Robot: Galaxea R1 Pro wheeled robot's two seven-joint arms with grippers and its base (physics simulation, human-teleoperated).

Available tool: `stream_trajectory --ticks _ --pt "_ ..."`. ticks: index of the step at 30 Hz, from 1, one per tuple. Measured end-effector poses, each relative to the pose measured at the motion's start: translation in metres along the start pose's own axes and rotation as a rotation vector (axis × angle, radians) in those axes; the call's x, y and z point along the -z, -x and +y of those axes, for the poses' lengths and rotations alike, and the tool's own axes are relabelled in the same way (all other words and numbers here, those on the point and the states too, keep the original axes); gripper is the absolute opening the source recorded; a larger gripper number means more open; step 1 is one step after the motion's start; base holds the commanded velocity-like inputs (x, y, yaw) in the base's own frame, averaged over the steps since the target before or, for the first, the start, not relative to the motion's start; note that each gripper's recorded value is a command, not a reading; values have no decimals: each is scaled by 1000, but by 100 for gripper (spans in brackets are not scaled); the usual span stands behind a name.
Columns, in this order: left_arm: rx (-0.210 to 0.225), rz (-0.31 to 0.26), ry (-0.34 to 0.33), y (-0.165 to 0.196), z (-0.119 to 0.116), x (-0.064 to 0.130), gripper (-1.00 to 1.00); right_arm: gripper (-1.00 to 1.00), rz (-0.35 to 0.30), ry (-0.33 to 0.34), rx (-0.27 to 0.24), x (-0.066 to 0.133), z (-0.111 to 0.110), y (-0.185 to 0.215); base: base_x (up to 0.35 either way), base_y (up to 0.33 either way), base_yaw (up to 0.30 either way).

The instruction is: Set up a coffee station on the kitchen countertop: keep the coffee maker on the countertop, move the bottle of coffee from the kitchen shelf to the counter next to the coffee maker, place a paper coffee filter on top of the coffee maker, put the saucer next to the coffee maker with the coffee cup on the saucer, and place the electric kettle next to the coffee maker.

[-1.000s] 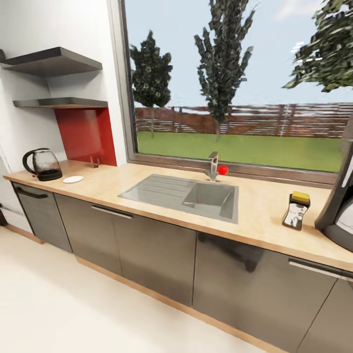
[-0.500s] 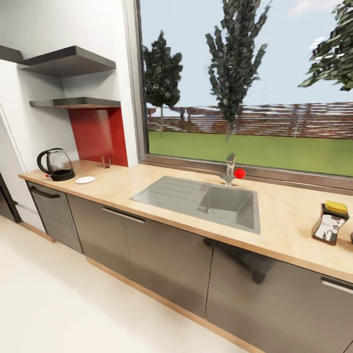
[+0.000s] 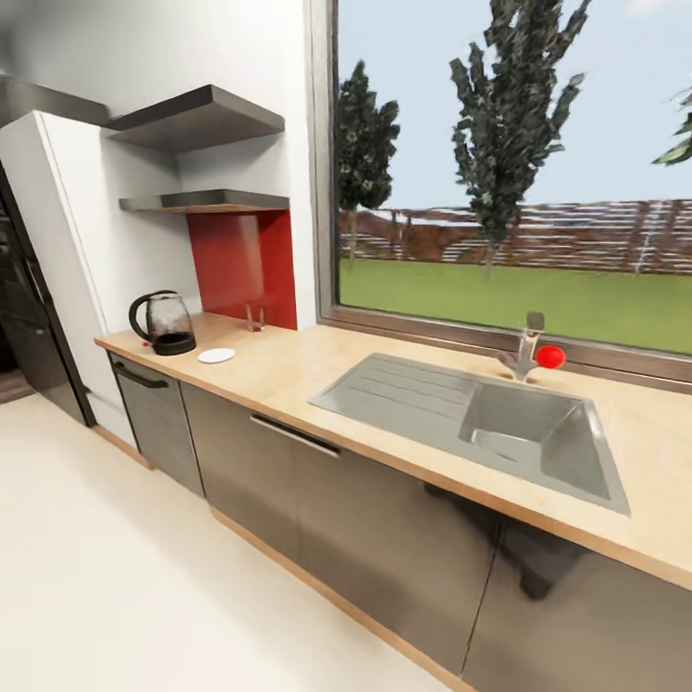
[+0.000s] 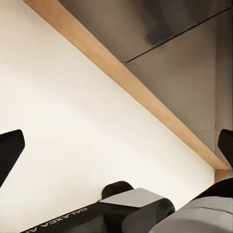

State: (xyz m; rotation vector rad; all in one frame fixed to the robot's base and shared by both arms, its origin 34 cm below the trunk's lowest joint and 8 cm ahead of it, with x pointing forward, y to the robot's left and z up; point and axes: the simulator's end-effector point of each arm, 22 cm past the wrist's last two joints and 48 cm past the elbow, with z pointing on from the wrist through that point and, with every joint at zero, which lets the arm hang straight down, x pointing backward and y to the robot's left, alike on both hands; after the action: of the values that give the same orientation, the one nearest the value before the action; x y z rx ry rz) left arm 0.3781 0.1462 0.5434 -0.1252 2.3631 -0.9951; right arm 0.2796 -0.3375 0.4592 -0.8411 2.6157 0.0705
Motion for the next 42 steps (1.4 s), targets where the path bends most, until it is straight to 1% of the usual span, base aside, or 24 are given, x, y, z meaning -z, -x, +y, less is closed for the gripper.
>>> stream_trajectory --ticks 19,28,31,32,34,35,36,37,38,40,42 --pt "0 0 0 0 0 0 100 100 0 0 0 0 0 0 127 291 269" --pt "6 -8 7 3 3 1 100 100 0 0 1 0 0 0 226 271 74" --pt "32 -27 31 6 12 5 100 100 0 0 1 0 0 0 249 259 12" --pt "32 -27 31 6 12 5 100 100 0 0 1 0 0 0 256 250 8" --pt "85 -73 73 14 27 12 100 100 0 0 1 0 0 0 264 242 5" --pt "86 -74 73 14 27 12 100 100 0 0 1 0 0 0 270 236 3" --pt "113 -102 94 21 35 15 100 100 0 -1 1 0 0 0 272 234 3" --pt "124 -115 102 23 38 17 100 100 0 -1 1 0 -1 0 277 230 1" --pt "148 -137 120 27 45 21 100 100 0 -1 2 0 -1 0 278 229 1" --pt "172 -142 140 24 52 25 100 100 1 -1 2 0 -1 0 279 227 0" --pt "178 -143 146 23 54 26 100 100 1 0 1 0 -1 -1 280 227 0"
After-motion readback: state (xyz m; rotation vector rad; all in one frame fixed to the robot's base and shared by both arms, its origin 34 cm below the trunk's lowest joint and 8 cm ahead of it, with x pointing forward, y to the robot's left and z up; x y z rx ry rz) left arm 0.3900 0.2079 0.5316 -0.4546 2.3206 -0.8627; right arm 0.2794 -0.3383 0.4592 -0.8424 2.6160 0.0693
